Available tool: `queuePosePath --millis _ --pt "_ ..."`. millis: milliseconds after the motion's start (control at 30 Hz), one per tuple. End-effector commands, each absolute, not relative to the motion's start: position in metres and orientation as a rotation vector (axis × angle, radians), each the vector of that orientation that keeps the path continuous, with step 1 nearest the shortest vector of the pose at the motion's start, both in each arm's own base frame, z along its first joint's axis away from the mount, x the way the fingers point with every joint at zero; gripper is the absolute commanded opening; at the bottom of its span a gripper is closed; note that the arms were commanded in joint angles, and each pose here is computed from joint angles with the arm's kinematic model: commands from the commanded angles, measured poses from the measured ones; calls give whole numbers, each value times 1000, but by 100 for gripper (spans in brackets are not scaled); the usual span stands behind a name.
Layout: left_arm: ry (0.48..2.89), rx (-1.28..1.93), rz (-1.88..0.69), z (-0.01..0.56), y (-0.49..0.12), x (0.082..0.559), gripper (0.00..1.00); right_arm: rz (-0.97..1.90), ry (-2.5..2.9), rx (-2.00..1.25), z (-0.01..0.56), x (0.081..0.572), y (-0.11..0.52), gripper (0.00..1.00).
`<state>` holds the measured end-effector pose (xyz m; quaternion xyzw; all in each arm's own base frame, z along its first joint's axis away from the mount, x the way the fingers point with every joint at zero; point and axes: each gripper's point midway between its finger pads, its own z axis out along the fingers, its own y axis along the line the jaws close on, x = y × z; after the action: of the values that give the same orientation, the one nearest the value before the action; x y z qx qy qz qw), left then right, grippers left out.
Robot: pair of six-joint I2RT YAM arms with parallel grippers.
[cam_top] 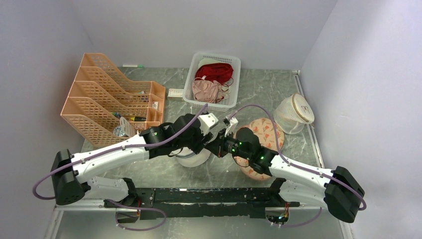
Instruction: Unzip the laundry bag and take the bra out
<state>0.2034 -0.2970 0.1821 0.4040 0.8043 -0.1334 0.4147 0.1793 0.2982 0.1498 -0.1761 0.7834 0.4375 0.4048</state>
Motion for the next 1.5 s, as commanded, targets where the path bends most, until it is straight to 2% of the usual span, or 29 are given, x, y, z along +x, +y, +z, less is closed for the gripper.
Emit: queuePosePath --millis 0,133,467,500,600,733,833,1033,1300,1467 --pt "1993 1000 -446 192 -292 189 71 1104 1942 -436 162 184 301 0" --pt "2015 998 -426 185 -287 188 66 1106 1952 -449 160 184 304 0" --pt "2047 1037 -408 159 -293 188 62 1122 1946 -447 163 182 304 0" --pt "2052 1042 -402 157 -293 189 60 1123 1944 -445 163 182 304 0" --pt "2056 1039 -370 156 -289 191 43 1127 1942 -447 162 182 305 0" --pt "2009 1016 -378 168 -285 193 37 1117 1964 -455 155 182 306 0" --pt "1965 1011 -404 179 -284 191 23 1114 1975 -450 152 182 305 0" --pt "1945 1005 -408 183 -280 190 8 1075 2004 -374 145 203 291 0" --pt "1940 968 -384 187 -273 192 7 1039 2075 -257 126 239 262 0" --pt "1937 950 -374 186 -268 192 7 1192 1964 -390 150 223 273 0"
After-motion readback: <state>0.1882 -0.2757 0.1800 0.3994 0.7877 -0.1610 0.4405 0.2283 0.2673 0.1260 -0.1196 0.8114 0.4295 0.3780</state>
